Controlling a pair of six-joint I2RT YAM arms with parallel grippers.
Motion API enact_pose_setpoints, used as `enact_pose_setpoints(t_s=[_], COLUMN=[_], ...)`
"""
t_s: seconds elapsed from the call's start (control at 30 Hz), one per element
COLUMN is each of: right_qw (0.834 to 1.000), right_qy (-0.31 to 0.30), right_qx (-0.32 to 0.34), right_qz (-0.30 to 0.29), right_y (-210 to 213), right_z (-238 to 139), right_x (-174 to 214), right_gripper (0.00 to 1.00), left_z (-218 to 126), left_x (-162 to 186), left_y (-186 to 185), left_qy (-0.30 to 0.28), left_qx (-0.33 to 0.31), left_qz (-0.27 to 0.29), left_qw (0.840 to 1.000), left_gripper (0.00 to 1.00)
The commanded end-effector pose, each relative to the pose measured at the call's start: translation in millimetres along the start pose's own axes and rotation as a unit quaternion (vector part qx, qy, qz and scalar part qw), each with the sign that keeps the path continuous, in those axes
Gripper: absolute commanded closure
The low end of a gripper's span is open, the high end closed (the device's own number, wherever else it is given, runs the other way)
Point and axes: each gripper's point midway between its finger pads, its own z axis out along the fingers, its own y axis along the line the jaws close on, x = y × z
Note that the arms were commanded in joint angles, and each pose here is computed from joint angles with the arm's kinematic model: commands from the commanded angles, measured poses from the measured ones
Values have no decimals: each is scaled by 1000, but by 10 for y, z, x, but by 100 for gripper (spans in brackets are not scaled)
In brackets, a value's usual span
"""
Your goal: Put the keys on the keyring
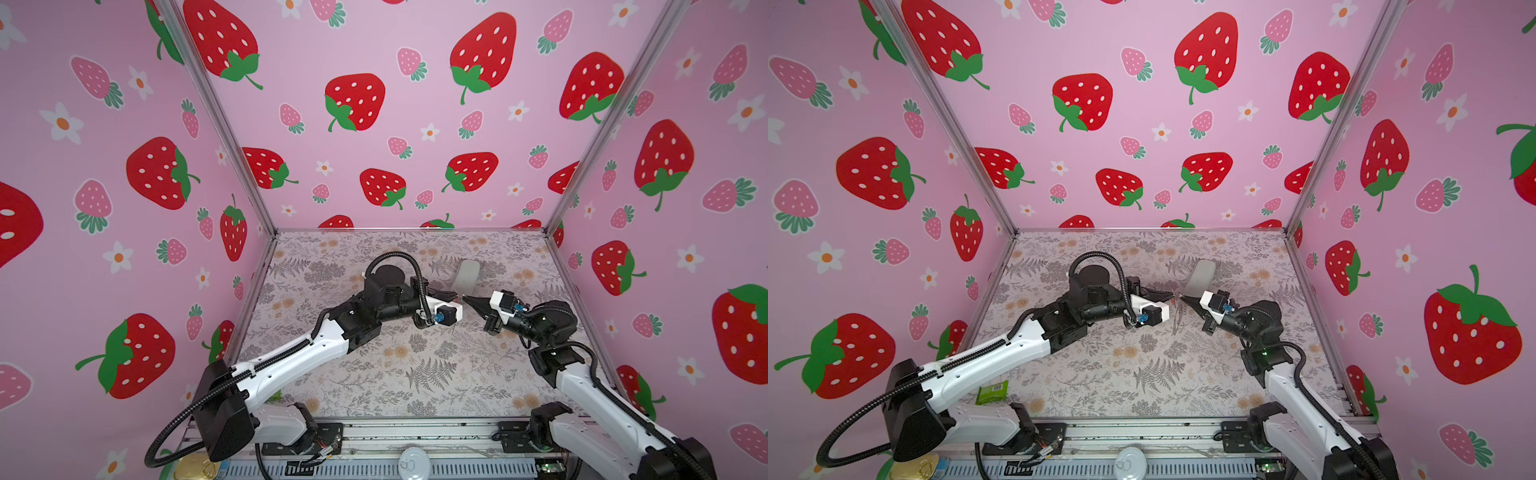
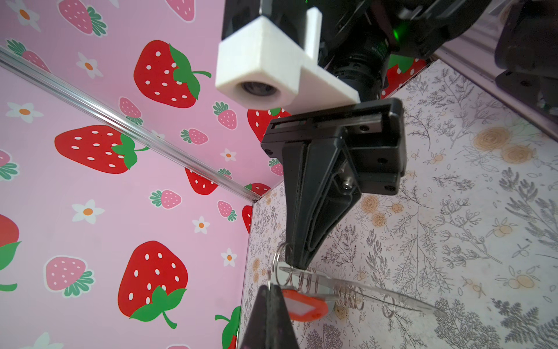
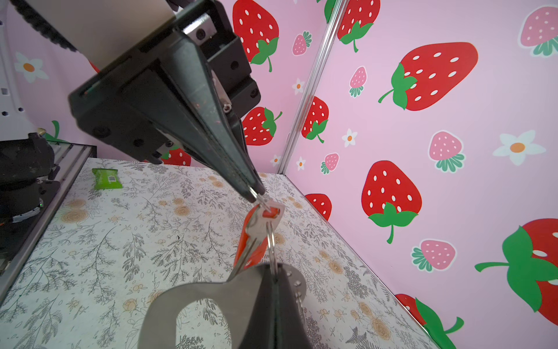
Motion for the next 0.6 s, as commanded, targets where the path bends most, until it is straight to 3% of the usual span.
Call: enact_pose_setpoints(t_s=[0.0, 0.3, 0.57], right_qw=[999, 999, 994], right_qy=[-27, -27, -3], right_qx=[-2, -20, -20], right_qz=[-20, -34, -110], right_y=[-48, 23, 48], right_z=[11, 8, -18], right_x=[-227, -202, -124], right_gripper=[99, 99, 99], left_z=[-41, -26, -122], left_x=[-83, -69, -64], left_y=[27, 43, 23], left_qy=[-15, -18, -37], left_qx=[-5, -9, 3], left_qz=[14, 19, 16], left_qw=[1000, 1000, 999], left_gripper=[100, 100, 100])
